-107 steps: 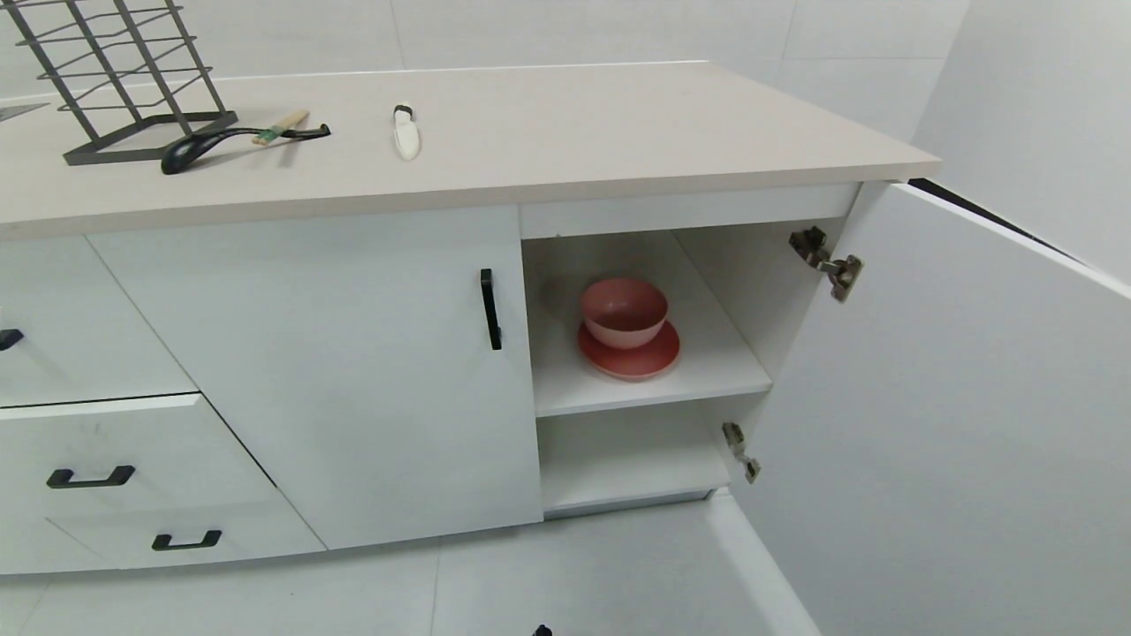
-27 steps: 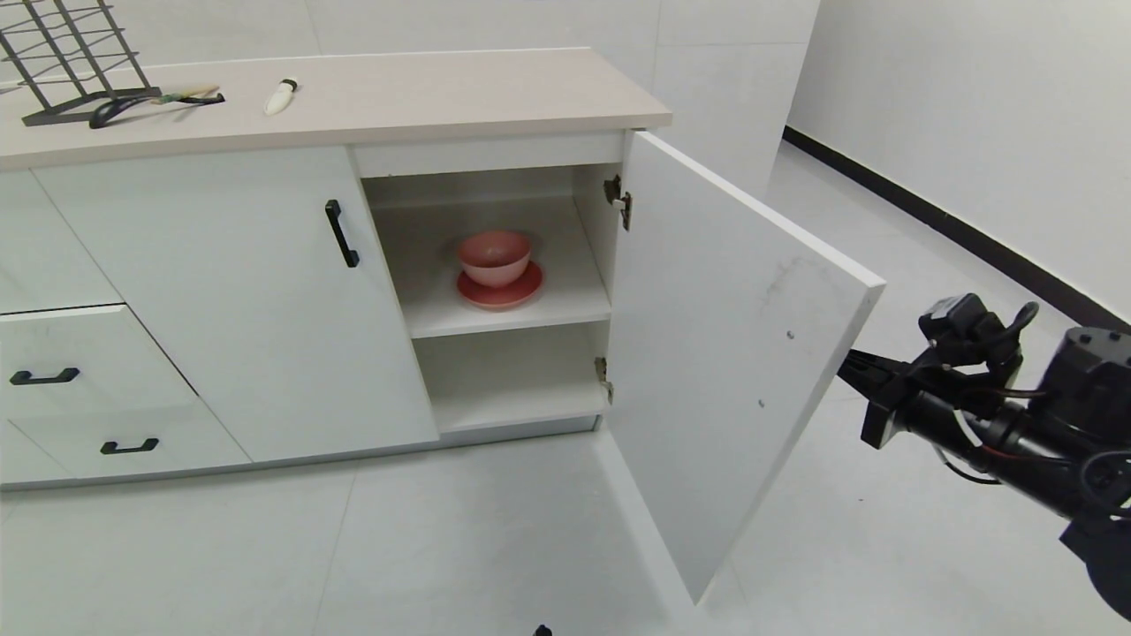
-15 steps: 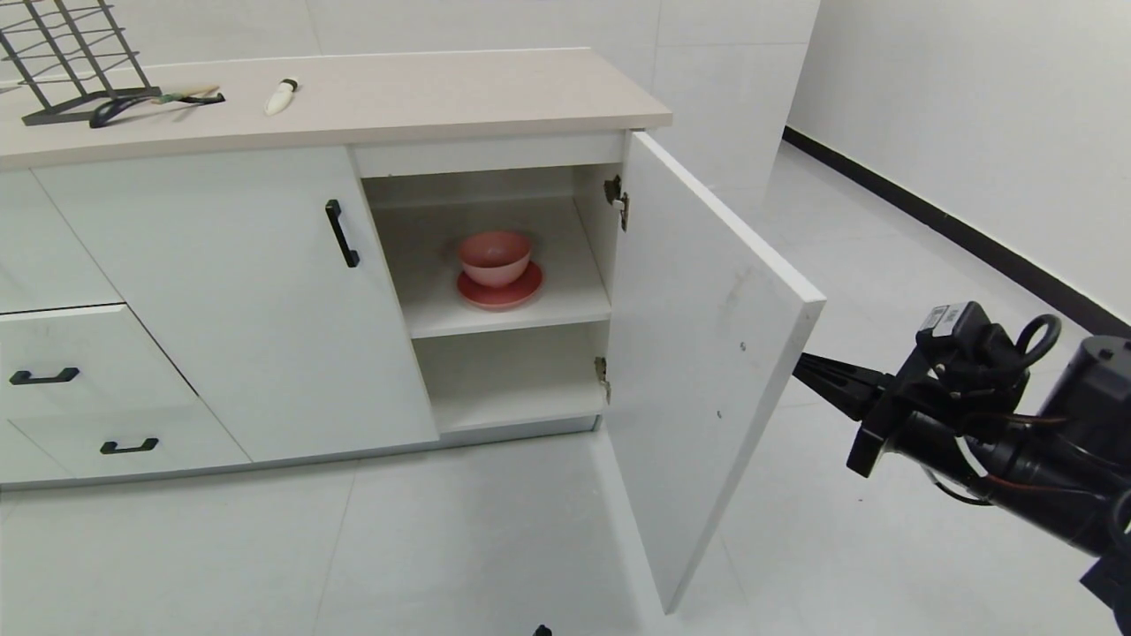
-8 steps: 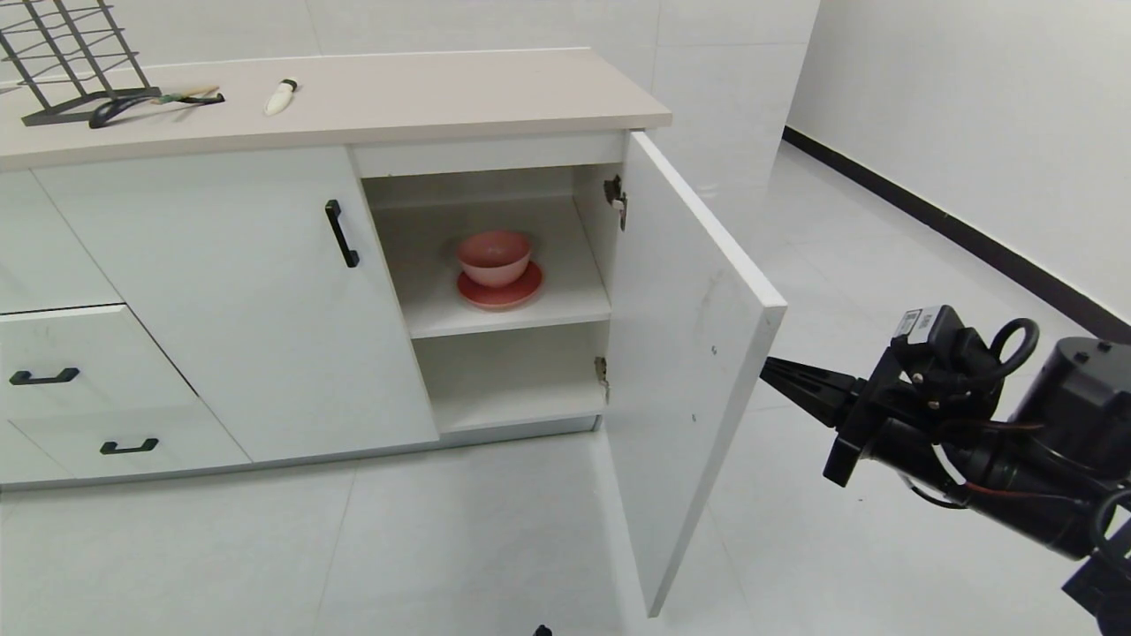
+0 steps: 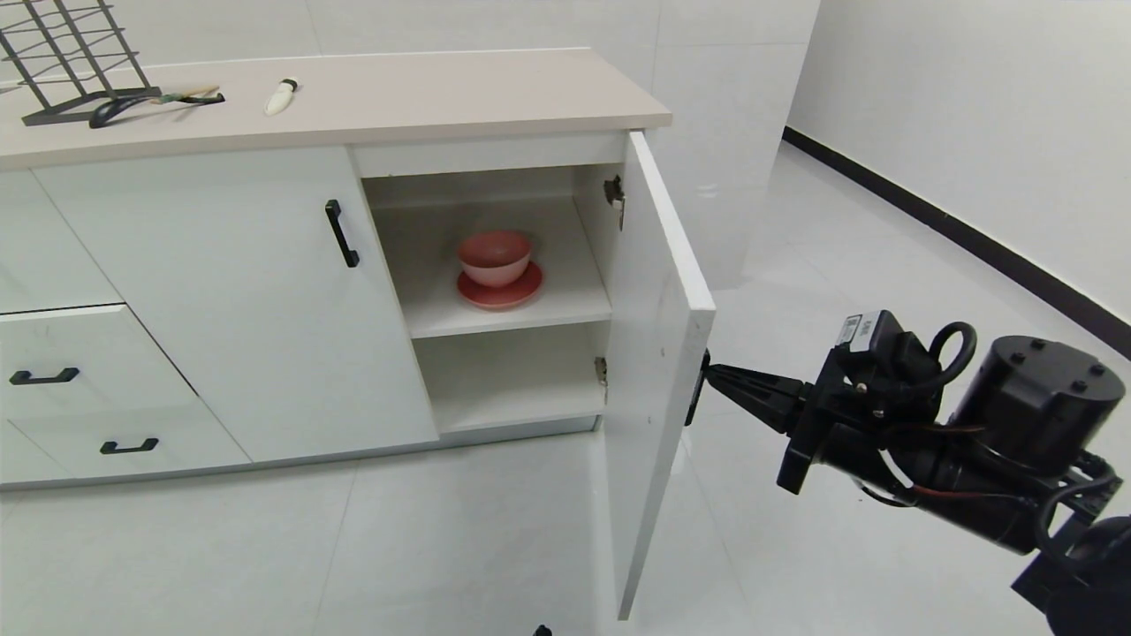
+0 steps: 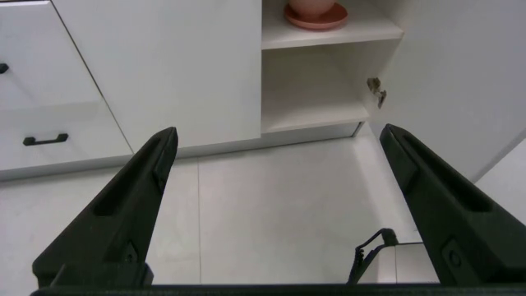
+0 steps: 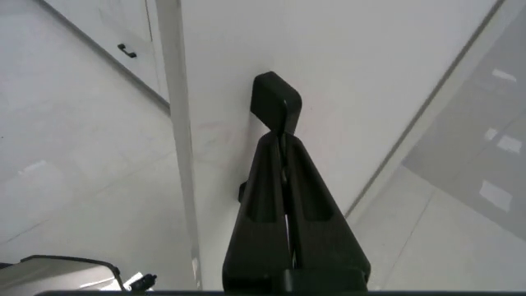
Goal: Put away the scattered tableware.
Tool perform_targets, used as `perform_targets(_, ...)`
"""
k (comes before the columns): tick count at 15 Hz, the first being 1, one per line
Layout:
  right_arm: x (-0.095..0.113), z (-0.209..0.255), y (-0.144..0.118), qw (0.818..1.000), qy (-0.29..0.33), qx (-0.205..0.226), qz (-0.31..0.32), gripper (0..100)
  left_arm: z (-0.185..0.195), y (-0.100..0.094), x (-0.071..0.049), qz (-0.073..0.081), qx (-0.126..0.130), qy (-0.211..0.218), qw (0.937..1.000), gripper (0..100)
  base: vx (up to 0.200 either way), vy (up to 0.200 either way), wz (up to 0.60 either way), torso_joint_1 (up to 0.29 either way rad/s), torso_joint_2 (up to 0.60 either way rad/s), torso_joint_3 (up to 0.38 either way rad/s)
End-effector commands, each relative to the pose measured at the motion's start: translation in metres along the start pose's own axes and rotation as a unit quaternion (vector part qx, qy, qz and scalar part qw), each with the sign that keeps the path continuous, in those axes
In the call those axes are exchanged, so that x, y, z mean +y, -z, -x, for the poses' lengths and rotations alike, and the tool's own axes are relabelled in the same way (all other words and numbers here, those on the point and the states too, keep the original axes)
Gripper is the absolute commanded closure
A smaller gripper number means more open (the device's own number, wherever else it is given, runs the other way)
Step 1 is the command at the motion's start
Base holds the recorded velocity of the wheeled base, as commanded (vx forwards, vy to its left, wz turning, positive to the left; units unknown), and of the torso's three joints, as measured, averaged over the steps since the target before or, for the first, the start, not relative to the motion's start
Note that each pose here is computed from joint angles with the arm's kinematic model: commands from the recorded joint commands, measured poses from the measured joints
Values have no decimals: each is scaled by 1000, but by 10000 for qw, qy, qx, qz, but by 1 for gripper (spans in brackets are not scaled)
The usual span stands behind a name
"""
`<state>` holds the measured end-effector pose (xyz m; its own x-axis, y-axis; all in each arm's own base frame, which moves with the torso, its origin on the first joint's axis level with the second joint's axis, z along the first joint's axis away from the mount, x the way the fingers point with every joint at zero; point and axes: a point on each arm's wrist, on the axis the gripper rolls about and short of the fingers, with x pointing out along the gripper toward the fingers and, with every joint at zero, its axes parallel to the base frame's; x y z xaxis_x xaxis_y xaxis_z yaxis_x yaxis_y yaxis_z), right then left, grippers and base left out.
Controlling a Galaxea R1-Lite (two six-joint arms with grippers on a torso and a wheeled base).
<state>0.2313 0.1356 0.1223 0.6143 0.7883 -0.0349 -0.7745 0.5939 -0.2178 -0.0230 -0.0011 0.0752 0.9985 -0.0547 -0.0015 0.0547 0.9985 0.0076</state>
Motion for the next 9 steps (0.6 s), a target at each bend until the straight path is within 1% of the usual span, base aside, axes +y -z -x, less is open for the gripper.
perform_targets(1, 3, -6, 3, 10000, -89, 17, -14, 100, 0, 0, 0, 0, 8, -5, 10000, 0, 0, 0, 0, 0, 0, 0)
perform_targets(2, 9, -18, 4, 9997, -263, -13, -17, 100, 0, 0, 0, 0, 0, 3, 10000, 0, 0, 0, 0, 0, 0, 0)
perform_targets(4, 15, -29, 4, 9991, -409, -60, -6, 100, 0, 0, 0, 0, 8, 3, 10000, 0, 0, 0, 0, 0, 0, 0)
perform_targets(9, 18, -58, 9, 9983, -557, -165, 4, 100, 0, 0, 0, 0, 8, -5, 10000, 0, 0, 0, 0, 0, 0, 0)
